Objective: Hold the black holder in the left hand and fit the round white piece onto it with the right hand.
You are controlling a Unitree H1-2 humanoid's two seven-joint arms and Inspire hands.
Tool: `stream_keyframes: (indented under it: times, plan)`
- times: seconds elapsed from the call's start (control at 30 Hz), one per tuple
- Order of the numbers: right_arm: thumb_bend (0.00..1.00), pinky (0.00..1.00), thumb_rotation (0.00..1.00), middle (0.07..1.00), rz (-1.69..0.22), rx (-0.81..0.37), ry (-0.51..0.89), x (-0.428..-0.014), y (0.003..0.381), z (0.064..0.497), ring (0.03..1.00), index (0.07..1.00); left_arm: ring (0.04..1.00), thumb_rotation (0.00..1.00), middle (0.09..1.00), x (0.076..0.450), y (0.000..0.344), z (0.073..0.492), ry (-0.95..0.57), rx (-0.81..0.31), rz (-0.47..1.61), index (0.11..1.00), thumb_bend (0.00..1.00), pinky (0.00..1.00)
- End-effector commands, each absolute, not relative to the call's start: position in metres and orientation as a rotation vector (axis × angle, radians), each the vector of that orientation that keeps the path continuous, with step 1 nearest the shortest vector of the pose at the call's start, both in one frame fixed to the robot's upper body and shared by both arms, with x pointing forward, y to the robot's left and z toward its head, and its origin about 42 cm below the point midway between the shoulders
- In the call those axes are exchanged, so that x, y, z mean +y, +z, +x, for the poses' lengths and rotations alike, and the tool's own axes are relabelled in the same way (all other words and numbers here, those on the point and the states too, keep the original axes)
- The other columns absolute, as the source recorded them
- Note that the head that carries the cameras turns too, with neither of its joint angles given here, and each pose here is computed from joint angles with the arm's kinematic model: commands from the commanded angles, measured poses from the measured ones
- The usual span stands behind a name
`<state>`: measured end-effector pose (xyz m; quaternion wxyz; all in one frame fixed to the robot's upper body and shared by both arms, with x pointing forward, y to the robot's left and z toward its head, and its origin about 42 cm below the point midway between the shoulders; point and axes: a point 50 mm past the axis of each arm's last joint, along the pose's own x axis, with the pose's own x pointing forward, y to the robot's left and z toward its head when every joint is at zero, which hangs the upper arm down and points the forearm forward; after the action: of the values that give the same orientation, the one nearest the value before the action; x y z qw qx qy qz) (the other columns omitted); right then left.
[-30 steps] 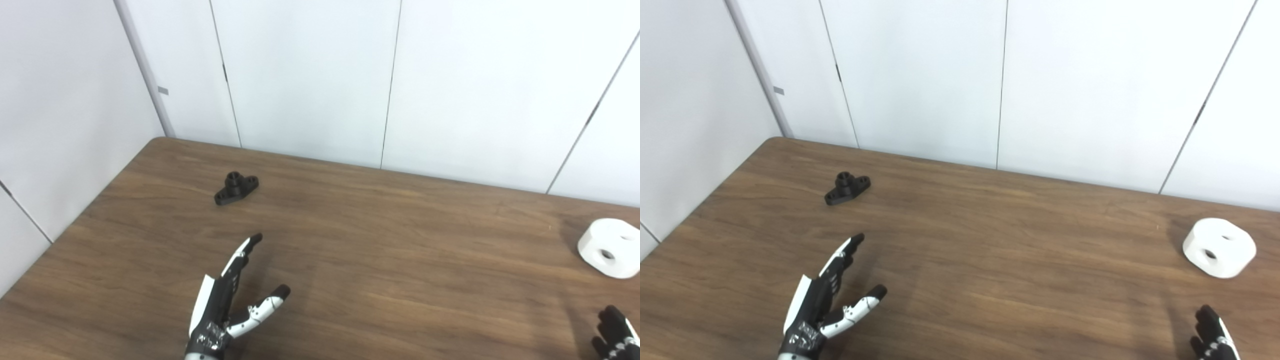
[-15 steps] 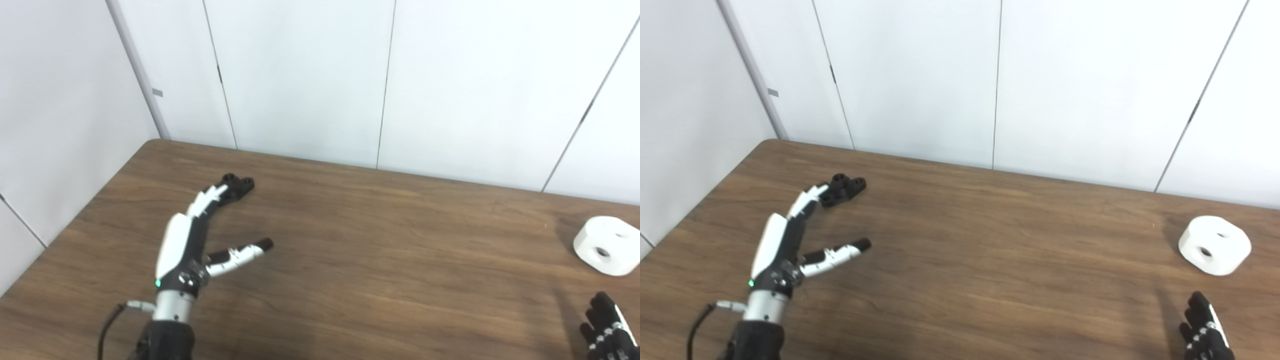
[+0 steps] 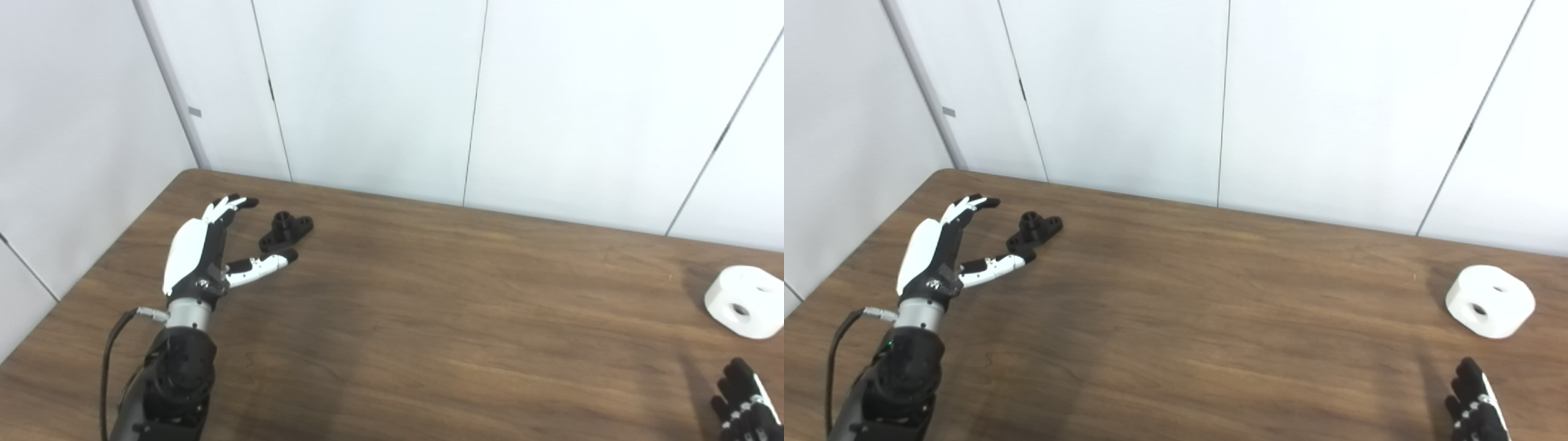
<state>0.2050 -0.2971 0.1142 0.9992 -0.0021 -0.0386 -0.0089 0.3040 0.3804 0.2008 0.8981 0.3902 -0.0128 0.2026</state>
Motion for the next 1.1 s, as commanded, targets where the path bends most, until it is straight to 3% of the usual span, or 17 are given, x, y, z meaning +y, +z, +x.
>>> stream_keyframes:
  times: [0.0, 0.2, 0.5, 1.07]
  plan:
    - [0.75, 1.00, 0.95, 0.981, -0.001, -0.110, -0.013, -0.295, 0.116, 0.206, 0.994, 0.961, 0.988, 0.37, 0.940, 0.388, 0.224, 0.318, 0.459, -0.100, 0.867, 0.832, 0.86, 0.95]
    - [0.76, 1.00, 0.96, 0.974, -0.010, -0.108, -0.010, -0.294, 0.116, 0.206, 0.991, 0.955, 0.981, 0.37, 0.934, 0.392, 0.221, 0.340, 0.469, -0.063, 0.873, 0.823, 0.89, 0.94]
    - [0.76, 1.00, 0.95, 0.975, -0.010, -0.109, -0.019, -0.295, 0.114, 0.206, 0.990, 0.954, 0.985, 0.37, 0.952, 0.398, 0.209, 0.374, 0.454, 0.038, 0.950, 0.836, 0.88, 1.00]
    - [0.74, 1.00, 0.96, 0.982, -0.001, -0.110, -0.016, -0.296, 0.114, 0.206, 0.999, 0.962, 1.000, 0.38, 0.982, 0.402, 0.196, 0.396, 0.480, 0.185, 1.003, 0.857, 0.90, 1.00]
